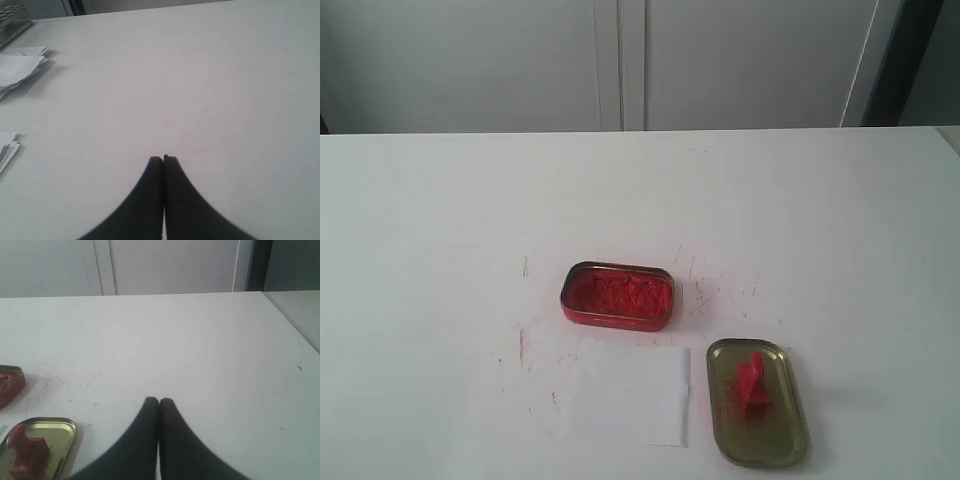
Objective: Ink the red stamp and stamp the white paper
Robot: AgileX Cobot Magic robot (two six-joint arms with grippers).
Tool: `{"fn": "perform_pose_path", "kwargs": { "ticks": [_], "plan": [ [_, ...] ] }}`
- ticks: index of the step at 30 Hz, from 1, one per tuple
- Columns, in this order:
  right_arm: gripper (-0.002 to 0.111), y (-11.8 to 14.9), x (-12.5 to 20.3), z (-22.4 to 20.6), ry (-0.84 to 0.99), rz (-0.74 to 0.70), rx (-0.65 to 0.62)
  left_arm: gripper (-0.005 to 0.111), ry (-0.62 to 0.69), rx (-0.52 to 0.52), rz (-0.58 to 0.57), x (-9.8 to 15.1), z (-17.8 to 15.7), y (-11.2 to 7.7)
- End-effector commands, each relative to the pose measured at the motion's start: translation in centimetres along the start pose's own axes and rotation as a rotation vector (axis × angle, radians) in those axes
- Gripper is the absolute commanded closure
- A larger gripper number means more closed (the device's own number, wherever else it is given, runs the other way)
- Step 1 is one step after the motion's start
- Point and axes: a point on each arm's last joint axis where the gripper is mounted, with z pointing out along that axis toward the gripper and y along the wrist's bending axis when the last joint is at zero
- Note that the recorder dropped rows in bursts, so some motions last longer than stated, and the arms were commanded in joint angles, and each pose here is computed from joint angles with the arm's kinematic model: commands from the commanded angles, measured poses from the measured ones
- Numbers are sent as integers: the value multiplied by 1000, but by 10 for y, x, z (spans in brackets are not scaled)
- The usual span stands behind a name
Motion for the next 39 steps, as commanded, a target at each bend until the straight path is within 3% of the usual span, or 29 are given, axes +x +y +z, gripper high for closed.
{"fn": "perform_pose_path", "kwargs": {
  "ticks": [1, 19, 28, 39],
  "plan": [
    [108, 0, 1, 0, -11, 3, 3, 107, -1, 0, -4, 1, 0, 0],
    [108, 0, -1, 0, -24, 3, 1, 107, -1, 0, -4, 1, 0, 0],
    [108, 4, -19, -2, -228, 0, -39, 107, -1, 0, -4, 1, 0, 0],
    [108, 4, -23, -3, -274, -171, -24, 107, -1, 0, -4, 1, 0, 0]
  ]
}}
